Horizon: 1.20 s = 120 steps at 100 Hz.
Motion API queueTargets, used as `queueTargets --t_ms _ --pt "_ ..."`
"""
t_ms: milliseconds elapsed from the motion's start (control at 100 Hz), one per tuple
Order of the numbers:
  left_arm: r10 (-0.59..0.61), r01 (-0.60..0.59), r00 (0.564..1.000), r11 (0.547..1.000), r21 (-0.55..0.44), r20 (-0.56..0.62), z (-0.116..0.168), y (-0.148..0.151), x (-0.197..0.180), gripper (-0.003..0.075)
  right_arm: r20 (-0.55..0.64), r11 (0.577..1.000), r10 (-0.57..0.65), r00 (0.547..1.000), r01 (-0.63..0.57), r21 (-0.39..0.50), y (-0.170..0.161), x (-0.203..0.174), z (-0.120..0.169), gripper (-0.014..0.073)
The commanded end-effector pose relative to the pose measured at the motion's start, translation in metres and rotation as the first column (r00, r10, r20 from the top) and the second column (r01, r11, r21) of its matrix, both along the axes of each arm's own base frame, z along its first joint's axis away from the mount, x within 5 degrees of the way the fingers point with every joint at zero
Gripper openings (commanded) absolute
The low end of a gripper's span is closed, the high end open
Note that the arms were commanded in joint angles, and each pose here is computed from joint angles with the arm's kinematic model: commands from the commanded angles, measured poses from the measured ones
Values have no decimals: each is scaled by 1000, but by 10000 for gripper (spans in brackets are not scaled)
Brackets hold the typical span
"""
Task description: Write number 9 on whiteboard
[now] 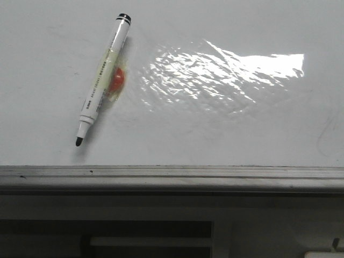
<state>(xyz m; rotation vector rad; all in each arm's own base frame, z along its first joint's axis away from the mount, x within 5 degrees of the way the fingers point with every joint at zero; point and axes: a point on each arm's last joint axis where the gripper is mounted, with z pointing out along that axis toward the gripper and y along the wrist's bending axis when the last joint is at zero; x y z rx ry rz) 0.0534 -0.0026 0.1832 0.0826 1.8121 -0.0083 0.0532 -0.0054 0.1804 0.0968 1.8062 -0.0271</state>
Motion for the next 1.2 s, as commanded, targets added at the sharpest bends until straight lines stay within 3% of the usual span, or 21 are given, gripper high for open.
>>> queueTargets --t_ms 0,950,1120,1190 --pt "6 -5 998 1000 -17 60 0 0 0 -20 -7 1000 1 1000 -1 -8 0 0 -8 -62" --pt "6 -6 996 1000 5 85 2 1 0 -20 3 1000 2 1000 -2 -8 0 0 -7 -62" --pt "6 -7 996 1000 9 87 2 1 0 -20 -7 994 -7 1000 6 -108 -3 0 -7 -62" --pt "6 -7 996 1000 9 88 2 1 0 -20 8 994 -3 1000 4 -109 -3 0 -6 -62"
